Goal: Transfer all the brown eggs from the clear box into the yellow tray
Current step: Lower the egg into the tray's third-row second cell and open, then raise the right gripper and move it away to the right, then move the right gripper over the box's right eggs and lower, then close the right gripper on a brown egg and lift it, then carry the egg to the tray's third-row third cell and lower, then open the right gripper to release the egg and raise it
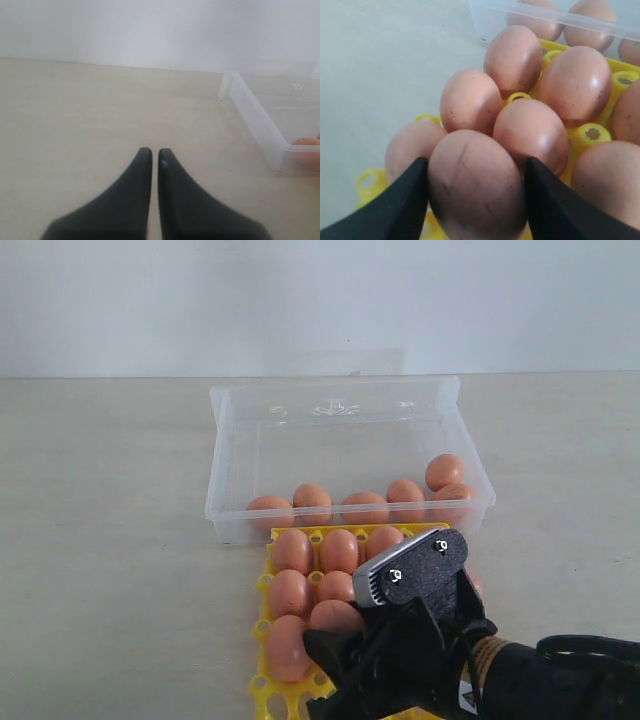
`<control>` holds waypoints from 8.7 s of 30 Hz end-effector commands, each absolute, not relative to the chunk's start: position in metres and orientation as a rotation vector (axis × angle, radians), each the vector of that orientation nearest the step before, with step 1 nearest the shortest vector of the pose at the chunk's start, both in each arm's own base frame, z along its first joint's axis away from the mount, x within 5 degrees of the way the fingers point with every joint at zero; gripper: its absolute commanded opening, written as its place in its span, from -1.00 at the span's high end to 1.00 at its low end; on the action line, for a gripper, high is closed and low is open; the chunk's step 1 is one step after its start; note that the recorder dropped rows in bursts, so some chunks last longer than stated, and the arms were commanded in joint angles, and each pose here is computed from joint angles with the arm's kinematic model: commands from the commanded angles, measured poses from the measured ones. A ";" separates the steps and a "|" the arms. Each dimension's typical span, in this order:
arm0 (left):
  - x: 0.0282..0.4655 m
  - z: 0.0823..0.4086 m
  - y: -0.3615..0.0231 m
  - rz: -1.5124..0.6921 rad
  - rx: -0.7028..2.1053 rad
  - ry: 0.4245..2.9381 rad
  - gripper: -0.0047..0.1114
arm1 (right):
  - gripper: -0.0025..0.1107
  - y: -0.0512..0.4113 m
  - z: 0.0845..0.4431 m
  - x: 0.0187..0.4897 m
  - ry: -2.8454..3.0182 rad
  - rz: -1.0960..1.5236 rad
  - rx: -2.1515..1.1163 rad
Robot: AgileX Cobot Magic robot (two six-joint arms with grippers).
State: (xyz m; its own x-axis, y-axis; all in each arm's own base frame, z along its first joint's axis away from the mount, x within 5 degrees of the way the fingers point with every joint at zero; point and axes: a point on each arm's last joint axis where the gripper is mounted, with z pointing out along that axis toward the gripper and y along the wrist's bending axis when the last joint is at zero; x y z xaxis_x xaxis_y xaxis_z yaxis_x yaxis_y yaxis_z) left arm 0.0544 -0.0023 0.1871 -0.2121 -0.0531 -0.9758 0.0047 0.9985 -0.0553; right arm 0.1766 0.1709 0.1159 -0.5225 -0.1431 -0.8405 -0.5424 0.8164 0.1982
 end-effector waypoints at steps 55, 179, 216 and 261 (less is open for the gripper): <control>0.055 0.187 -0.002 -0.048 -0.027 1.773 0.85 | 0.96 0.064 0.250 0.345 2.079 -0.063 -0.641; 0.055 0.187 -0.002 -0.048 -0.027 1.773 0.85 | 0.62 0.116 0.142 0.443 2.942 0.045 -0.681; 0.055 0.187 -0.002 -0.045 -0.025 1.773 0.85 | 0.96 0.040 0.296 0.267 1.438 0.242 -0.009; 0.055 0.187 -0.002 -0.045 -0.025 1.773 0.85 | -0.10 0.134 0.118 0.177 2.121 0.506 -0.877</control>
State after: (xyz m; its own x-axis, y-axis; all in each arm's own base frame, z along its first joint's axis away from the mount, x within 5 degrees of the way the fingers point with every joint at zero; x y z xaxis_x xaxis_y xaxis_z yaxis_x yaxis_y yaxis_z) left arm 0.0544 -0.0022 0.1873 -0.2103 -0.0531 -0.9762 0.0045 0.9985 -0.0553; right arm 0.1788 0.1343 0.1209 -0.4641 -0.3978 -0.7915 -0.7201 0.6897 0.0756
